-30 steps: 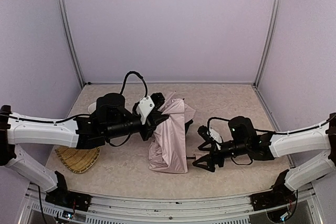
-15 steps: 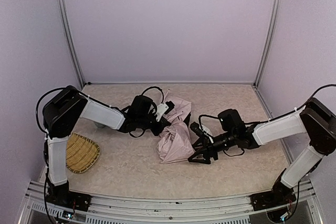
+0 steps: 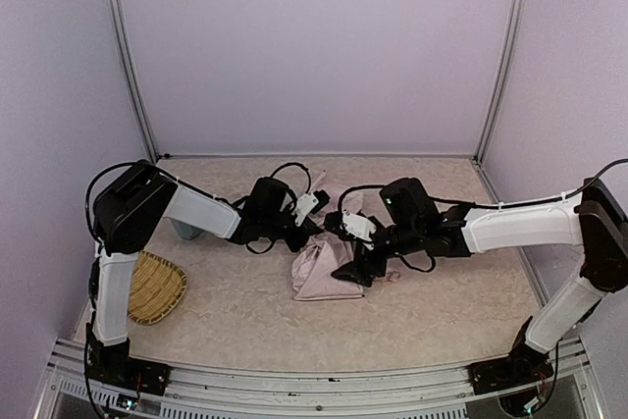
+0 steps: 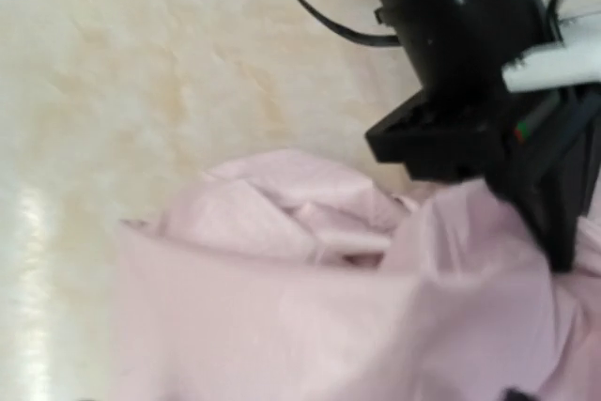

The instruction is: Put away the umbrella

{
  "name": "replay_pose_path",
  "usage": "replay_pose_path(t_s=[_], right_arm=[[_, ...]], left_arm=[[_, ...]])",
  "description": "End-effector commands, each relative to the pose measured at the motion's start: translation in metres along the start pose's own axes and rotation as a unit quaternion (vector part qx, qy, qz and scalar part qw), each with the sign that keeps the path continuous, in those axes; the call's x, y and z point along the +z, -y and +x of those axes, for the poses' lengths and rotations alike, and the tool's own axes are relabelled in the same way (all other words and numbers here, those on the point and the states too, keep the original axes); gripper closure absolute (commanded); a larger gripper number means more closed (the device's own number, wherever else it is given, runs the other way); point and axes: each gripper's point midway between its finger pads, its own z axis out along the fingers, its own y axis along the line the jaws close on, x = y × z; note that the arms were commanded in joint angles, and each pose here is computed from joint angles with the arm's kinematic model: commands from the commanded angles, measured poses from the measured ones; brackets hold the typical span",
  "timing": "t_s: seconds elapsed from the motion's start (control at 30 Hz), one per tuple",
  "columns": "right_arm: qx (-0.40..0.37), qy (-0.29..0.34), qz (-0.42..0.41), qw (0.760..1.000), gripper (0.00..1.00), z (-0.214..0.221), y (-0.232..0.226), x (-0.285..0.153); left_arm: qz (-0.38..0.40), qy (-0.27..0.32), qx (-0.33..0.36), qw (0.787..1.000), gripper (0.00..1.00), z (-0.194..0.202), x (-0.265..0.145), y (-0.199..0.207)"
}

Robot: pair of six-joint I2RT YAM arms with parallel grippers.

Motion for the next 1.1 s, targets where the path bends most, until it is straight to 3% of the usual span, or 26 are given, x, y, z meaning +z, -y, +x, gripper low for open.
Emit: replay_pose_path(t_s=[0.0,0.1,0.4,0.6,0.7,0.83,0.93,1.07], right_arm=[[-0.115,-0.083,0.047,0.989,0.01,0.02,0.004,0.018],[-0.152,-0.122,0.02,0.981,0.0,0.039,-0.008,0.037],[-0.146,-0.222,-0.007,0.964,0.03,0.094,-0.002,0.077],[-0.087,-0.257,-0.059,0.961,0.28,0.114,-0.02,0.079],[-0.056,-0.26,-0.072,0.961,0.41,0.115,-0.027,0.073],[-0.003,-0.263,-0.089,0.961,0.51,0.118,-0.036,0.063],[0.043,-0.263,-0.108,0.958,0.58,0.12,-0.043,0.058],[0.099,-0.248,-0.142,0.953,0.6,0.112,-0.056,0.05]], left_arm=[[0.026,-0.09,-0.012,0.996,1.0,0.064,0.01,0.01],[0.033,-0.094,-0.016,0.995,1.0,0.064,0.012,0.008],[0.056,-0.096,-0.03,0.993,1.0,0.06,0.021,0.006],[0.065,-0.064,-0.058,0.994,0.99,0.035,0.018,-0.002],[0.056,0.007,-0.1,0.993,0.83,-0.012,0.001,-0.031],[0.02,0.105,-0.165,0.98,0.37,-0.072,-0.031,-0.089],[0.001,0.167,-0.174,0.97,0.26,-0.113,-0.06,-0.115],[-0.024,0.203,-0.139,0.969,0.21,-0.142,-0.094,-0.106]])
